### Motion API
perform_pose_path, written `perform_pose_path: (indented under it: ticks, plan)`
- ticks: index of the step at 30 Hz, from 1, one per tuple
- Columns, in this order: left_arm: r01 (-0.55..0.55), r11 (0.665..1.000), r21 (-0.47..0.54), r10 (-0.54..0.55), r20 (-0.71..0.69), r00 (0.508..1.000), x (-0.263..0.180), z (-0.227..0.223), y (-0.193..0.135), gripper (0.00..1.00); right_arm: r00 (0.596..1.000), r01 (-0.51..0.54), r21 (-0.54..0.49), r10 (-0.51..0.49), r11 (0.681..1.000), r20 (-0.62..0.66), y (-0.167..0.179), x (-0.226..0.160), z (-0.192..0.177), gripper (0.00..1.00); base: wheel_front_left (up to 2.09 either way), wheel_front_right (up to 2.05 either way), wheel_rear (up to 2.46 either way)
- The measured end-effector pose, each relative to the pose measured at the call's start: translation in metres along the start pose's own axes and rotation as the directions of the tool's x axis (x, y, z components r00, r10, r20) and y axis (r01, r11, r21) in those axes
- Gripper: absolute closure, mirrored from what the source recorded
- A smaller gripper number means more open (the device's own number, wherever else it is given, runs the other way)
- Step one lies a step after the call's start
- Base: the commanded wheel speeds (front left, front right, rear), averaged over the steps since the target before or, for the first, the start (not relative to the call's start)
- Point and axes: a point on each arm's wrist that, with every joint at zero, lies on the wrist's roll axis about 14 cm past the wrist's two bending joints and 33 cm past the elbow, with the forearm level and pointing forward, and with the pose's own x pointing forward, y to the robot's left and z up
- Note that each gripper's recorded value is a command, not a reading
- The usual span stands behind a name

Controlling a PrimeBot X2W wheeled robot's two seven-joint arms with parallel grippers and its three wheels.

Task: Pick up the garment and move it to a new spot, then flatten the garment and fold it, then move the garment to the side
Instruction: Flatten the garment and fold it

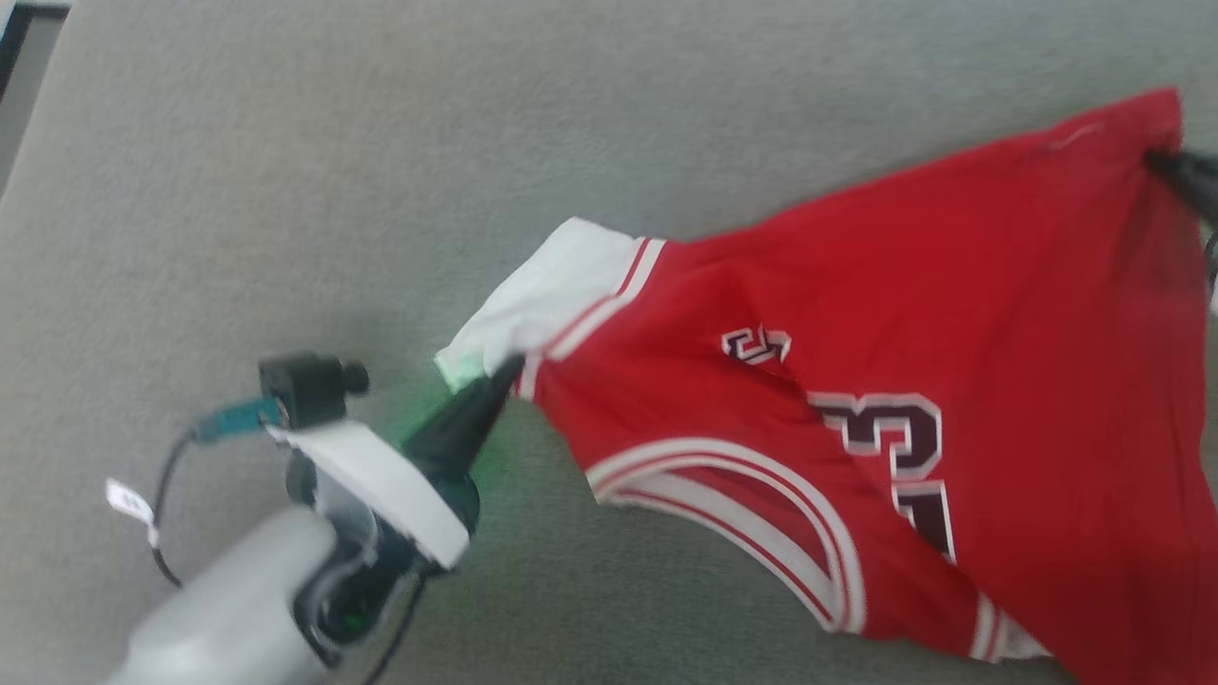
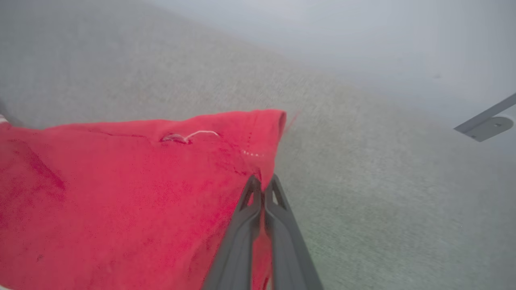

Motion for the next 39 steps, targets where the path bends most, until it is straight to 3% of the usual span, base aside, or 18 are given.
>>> perform_pose_path:
  ticks: [7,12,17,25,27,31,37,38,39]
  plan:
    - [0.177,0.982,0.065,-0.177,-0.011,0.984,0.050,0.059,-0.057,1.00,0.965,0.154,0.087,-0.169,0.984,0.203,-0.058,-0.036,0.051,1.00,0.00,0.00,0.00]
    - [0.193,0.973,0.126,-0.205,0.089,0.975,0.100,0.137,-0.074,1.00,0.915,0.221,0.153,-0.259,0.963,0.309,-0.089,-0.038,0.085,1.00,0.00,0.00,0.00]
    - [0.162,0.955,0.250,-0.230,0.277,0.933,0.145,0.225,-0.096,1.00,0.838,0.260,0.214,-0.330,0.942,0.434,-0.113,-0.041,0.130,1.00,0.00,0.00,0.00]
    - [0.215,0.953,0.212,-0.299,0.561,0.772,0.163,0.334,-0.155,1.00,0.658,0.342,0.267,-0.433,0.901,0.616,-0.149,-0.078,0.199,1.00,0.00,0.00,0.00]
    - [0.232,0.948,0.216,-0.315,0.571,0.758,0.162,0.341,-0.166,1.00,0.639,0.353,0.275,-0.445,0.894,0.627,-0.152,-0.082,0.204,1.00,0.00,0.00,0.00]
    - [0.263,0.949,0.174,-0.315,0.546,0.776,0.163,0.331,-0.164,1.00,0.670,0.343,0.283,-0.444,0.896,0.595,-0.148,-0.068,0.194,1.00,0.00,0.00,0.00]
    - [0.281,0.960,0.014,-0.260,0.426,0.867,0.172,0.246,-0.113,1.00,0.806,0.320,0.282,-0.416,0.905,0.421,-0.134,-0.018,0.113,1.00,0.00,0.00,0.00]
    - [0.281,0.960,0.014,-0.260,0.426,0.867,0.172,0.246,-0.113,1.00,0.806,0.320,0.282,-0.416,0.905,0.421,-0.134,-0.018,0.113,1.00,0.00,0.00,0.00]
    - [0.291,0.954,-0.069,-0.241,0.398,0.885,0.168,0.217,-0.097,1.00,0.846,0.302,0.261,-0.384,0.917,0.371,-0.124,-0.006,0.087,1.00,0.00,0.00,0.00]
